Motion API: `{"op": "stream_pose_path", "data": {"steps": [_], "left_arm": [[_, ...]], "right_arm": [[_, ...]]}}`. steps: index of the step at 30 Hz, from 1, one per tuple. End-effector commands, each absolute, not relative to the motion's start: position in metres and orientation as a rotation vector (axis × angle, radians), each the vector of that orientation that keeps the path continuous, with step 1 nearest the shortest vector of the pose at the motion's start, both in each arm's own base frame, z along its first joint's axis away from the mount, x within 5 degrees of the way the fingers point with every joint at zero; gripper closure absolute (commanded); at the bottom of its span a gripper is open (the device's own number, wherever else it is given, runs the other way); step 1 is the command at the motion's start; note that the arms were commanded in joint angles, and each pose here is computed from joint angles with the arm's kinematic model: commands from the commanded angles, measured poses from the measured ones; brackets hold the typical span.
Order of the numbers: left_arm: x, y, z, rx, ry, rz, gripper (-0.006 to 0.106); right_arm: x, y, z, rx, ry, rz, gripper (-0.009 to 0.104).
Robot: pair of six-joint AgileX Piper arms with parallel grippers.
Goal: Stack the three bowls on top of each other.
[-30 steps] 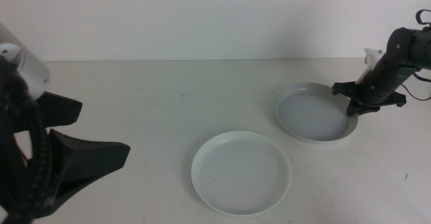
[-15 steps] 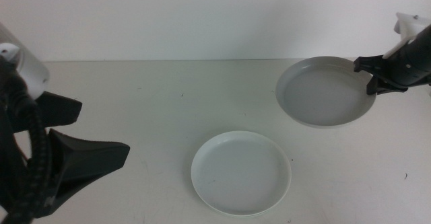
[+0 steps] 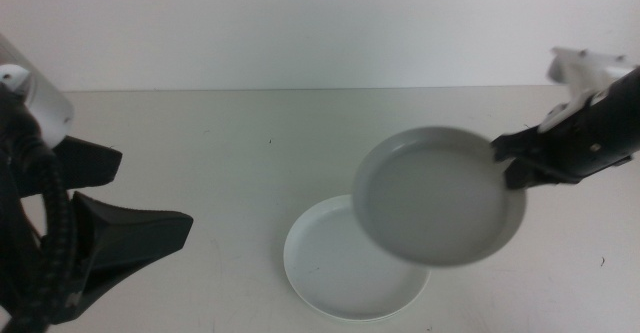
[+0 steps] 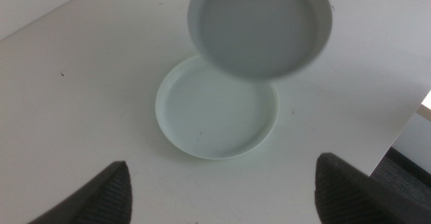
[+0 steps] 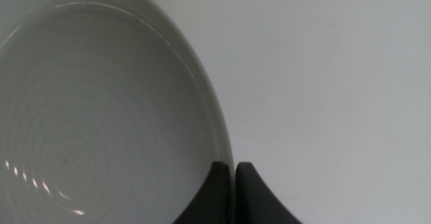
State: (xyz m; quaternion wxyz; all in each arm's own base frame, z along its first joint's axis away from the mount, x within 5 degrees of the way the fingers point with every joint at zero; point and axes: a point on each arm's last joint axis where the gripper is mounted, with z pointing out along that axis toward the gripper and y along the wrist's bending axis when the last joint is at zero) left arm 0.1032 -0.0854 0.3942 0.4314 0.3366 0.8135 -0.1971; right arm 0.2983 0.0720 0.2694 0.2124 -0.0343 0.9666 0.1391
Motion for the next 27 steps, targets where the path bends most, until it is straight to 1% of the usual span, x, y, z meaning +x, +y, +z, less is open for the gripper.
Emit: {"op": "stream_pose_path", "data": {"steps": [1, 10, 15, 24, 27], "left_arm": [[0.103, -0.086, 0.408, 0.791, 1.947, -0.526, 0.007], [0.103, -0.086, 0.408, 0.791, 1.947, -0.526, 0.007], [0.103, -0.087, 0.408, 0.792, 1.948, -0.526, 0.007], [0.103, -0.087, 0.408, 0.792, 1.948, -0.526, 0.007], [0.103, -0.087, 0.408, 0.792, 1.948, -0.526, 0.007]], "right_arm": [[0.292, 0.089, 0.285, -0.154, 2.595, 0.429, 0.096], [0.283, 0.137, 0.275, -0.295, 2.556, 0.511, 0.096], [0.289, 0.153, 0.260, -0.329, 2.544, 0.509, 0.096], [0.305, 0.159, 0.223, -0.325, 2.622, 0.464, 0.096], [0.307, 0.159, 0.217, -0.325, 2.631, 0.454, 0.096]]}}
